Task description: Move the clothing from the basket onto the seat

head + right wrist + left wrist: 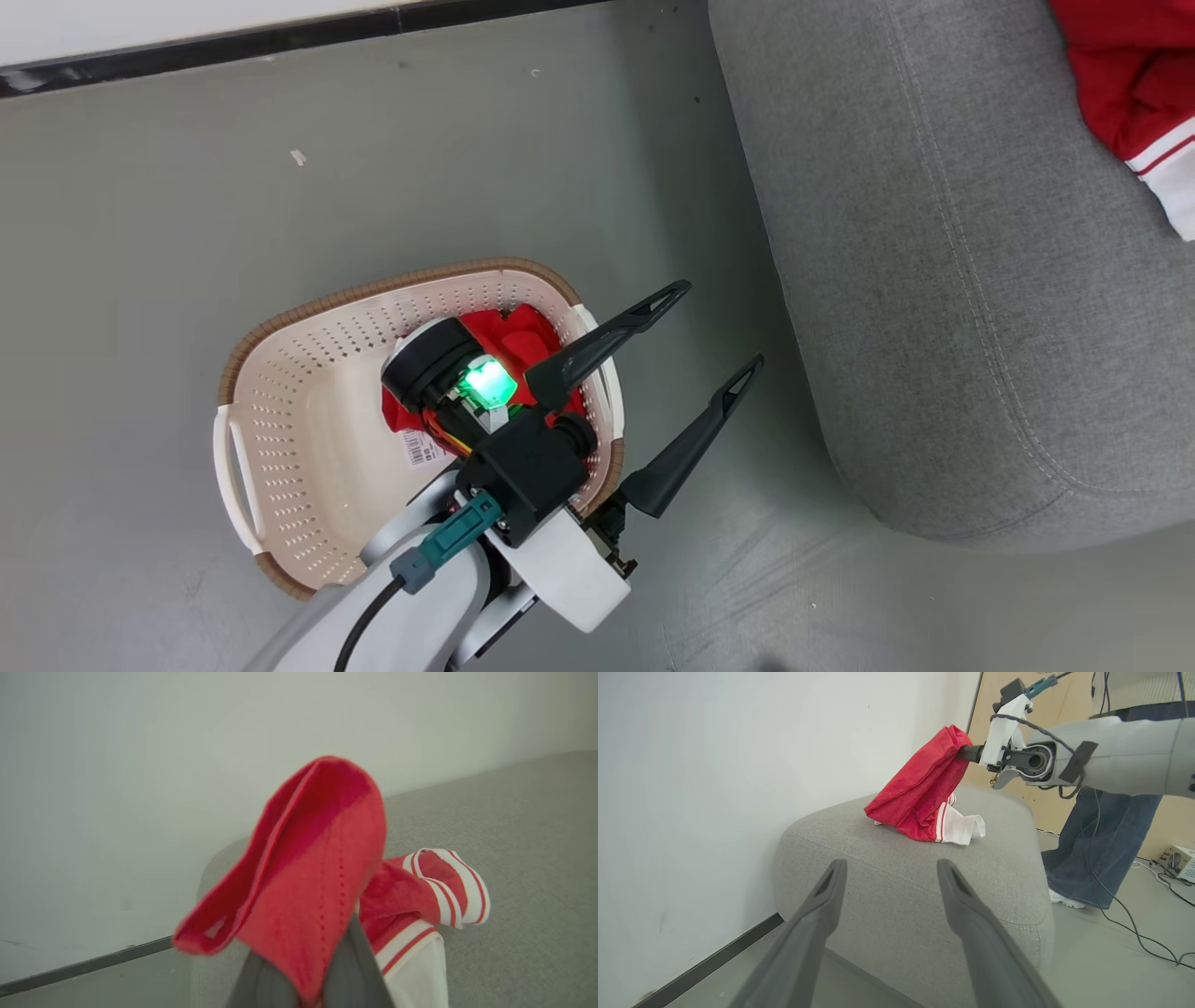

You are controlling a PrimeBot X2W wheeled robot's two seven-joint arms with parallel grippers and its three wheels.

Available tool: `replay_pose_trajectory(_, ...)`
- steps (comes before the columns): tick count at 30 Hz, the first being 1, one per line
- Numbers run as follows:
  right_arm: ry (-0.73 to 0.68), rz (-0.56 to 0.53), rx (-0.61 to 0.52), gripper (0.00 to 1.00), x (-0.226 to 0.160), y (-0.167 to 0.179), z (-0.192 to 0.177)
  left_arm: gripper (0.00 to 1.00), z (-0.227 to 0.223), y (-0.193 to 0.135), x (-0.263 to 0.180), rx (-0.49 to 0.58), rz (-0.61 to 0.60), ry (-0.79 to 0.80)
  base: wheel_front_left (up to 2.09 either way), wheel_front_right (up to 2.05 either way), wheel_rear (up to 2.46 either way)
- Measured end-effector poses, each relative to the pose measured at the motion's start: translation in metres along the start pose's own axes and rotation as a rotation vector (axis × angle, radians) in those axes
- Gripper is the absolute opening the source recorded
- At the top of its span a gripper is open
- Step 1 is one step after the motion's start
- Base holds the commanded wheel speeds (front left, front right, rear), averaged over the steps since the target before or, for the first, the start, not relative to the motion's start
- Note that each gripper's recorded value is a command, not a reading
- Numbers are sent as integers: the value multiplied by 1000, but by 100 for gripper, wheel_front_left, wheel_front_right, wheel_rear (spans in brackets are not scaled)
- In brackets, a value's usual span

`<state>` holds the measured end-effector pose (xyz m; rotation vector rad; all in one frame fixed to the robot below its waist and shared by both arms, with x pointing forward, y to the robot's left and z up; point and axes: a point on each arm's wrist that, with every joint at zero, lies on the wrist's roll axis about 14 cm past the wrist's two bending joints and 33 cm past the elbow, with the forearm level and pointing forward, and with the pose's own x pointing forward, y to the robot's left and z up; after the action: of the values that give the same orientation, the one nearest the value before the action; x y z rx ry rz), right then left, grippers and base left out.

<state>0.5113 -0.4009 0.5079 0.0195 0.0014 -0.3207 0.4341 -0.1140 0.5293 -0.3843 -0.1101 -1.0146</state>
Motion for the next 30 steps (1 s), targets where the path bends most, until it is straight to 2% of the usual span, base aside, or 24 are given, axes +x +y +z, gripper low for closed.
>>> replay_pose_trajectory(8,84,-116,6,0,-27,-42,-31,100,-3,2,2,-3,-2,0,0,0,0)
replay_pose_trajectory(9,92,-133,8,9,-31,-47,-34,100,-3,2,2,-3,-2,1,0,0,0)
replay_pose_trajectory(11,106,-162,15,34,-37,-57,-39,100,-4,2,2,-4,-4,1,0,0,0)
replay_pose_trajectory(12,113,-171,17,42,-40,-59,-42,100,-4,2,2,-4,-4,1,0,0,0)
replay_pose_trajectory(14,117,-178,23,49,-42,-61,-43,100,-5,3,2,-2,-5,3,0,0,0)
replay_pose_trajectory(18,121,-183,36,99,-45,-59,-46,100,-7,2,3,-2,-10,9,0,0,0)
replay_pose_trajectory(30,90,-234,37,100,-75,-81,-35,100,-6,-3,9,3,-31,0,0,0,0)
